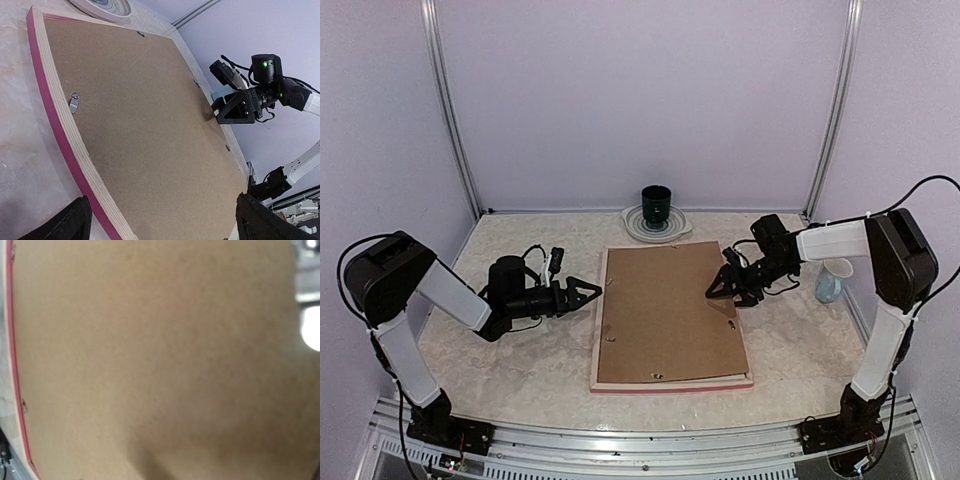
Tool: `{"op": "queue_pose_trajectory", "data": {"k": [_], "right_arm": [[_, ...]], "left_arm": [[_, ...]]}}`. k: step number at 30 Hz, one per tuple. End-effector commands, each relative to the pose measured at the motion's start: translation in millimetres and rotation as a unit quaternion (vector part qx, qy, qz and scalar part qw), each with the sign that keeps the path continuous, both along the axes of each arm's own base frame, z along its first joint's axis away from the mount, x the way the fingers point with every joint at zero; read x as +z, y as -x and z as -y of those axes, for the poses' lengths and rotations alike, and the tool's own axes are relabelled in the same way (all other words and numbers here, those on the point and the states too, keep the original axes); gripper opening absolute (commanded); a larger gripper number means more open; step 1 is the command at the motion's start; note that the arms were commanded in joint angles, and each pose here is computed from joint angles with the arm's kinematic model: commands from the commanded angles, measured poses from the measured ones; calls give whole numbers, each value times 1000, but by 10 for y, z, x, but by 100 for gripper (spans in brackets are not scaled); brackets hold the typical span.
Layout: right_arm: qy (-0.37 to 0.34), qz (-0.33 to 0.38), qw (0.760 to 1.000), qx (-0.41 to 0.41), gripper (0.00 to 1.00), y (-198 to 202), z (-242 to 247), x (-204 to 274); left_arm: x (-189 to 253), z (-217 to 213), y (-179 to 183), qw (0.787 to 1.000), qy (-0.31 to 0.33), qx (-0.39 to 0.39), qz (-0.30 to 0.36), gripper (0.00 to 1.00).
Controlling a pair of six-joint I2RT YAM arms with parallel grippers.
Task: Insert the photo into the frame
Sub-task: Place the backboard on the frame body.
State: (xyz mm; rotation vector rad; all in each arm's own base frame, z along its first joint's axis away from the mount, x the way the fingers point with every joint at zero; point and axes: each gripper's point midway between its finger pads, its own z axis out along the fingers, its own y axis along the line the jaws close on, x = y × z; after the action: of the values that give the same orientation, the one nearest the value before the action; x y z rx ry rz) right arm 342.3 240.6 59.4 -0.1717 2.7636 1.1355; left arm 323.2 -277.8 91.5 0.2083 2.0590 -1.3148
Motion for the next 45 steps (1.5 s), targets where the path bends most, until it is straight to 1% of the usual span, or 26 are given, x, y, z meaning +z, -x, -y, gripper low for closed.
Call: {"op": "queue_pose_trajectory", "data": {"k": [1, 21, 40, 45], "right_arm": [[10, 38, 999, 8, 66, -40, -14, 236], [45, 49, 998, 4, 68, -65, 76, 229], [63, 70, 996, -3, 69, -88, 145, 362], [85, 76, 993, -14, 69, -120, 213, 326]], "left_arm": [[70, 51, -25, 1000, 8, -8, 15, 99], [77, 47, -29, 1000, 9, -8, 15, 99], [80, 45, -24, 1000, 9, -8, 15, 99], [75, 43, -19, 1000, 8, -8, 14, 99]]}}
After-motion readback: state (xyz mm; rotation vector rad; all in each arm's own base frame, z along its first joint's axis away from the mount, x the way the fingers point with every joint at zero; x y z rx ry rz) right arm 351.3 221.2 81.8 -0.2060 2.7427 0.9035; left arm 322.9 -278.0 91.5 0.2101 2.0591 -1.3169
